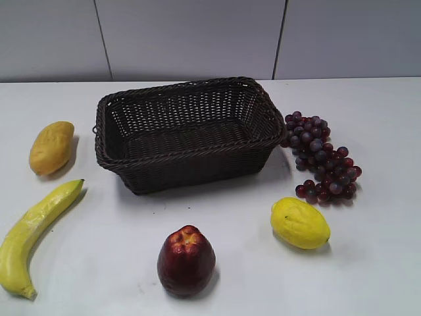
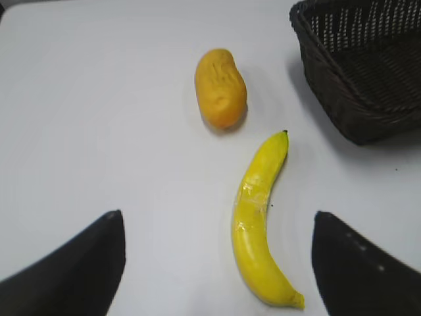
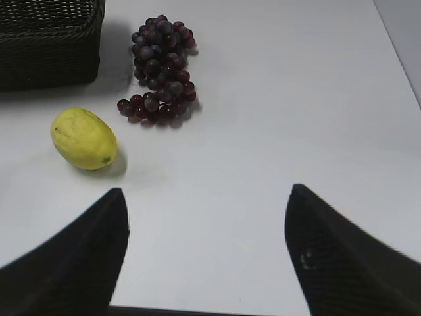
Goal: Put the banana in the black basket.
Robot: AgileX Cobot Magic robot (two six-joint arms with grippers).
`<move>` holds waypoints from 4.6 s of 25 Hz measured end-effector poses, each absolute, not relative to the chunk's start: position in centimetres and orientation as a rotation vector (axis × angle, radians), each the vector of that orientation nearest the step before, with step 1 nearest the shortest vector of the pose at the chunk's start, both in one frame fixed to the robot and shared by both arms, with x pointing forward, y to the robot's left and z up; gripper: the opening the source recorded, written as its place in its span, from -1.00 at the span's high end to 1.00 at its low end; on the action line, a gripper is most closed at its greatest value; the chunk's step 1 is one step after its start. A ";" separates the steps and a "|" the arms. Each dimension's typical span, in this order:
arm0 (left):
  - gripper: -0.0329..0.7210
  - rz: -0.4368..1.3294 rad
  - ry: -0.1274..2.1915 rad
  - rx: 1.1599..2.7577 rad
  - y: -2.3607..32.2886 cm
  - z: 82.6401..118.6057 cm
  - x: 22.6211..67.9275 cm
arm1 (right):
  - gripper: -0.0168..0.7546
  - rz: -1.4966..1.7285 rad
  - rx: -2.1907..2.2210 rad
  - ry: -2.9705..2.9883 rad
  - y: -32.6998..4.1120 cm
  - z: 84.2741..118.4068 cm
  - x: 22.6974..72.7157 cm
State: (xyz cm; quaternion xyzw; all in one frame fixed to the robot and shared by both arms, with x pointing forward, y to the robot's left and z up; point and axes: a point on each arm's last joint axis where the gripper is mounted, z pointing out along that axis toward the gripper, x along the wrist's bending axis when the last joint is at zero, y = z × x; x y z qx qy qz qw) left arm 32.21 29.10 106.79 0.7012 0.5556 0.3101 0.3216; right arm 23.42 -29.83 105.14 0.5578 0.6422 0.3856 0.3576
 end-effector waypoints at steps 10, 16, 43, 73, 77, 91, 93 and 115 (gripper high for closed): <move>-0.86 0.445 1.665 2.020 27.8 100.6 41.6 | -0.58 0.995 1.439 1.657 -29.8 105.1 23.4; -0.85 0.321 1.718 2.126 27.0 95.7 45.1 | -0.58 0.995 1.439 1.657 -29.8 105.1 23.4; 0.09 0.188 1.639 2.332 24.8 95.9 51.1 | -0.58 0.995 1.439 1.657 -29.8 105.1 23.4; 0.03 0.761 0.776 2.293 9.3 97.1 62.3 | -0.58 0.995 1.439 1.657 -29.8 105.1 23.4; -0.46 0.717 0.789 2.352 9.1 95.0 62.4 | -0.58 0.995 1.439 1.657 -29.8 105.1 23.4; -0.86 0.614 0.988 2.315 11.8 103.6 60.0 | -0.58 0.995 1.439 1.657 -29.8 105.1 23.4; -0.86 0.579 1.100 2.309 13.7 105.2 59.5 | -0.58 0.995 1.439 1.657 -29.8 105.1 23.4; -0.64 0.456 1.796 2.076 30.1 115.3 49.0 | -0.58 0.995 1.439 1.657 -29.8 105.1 23.4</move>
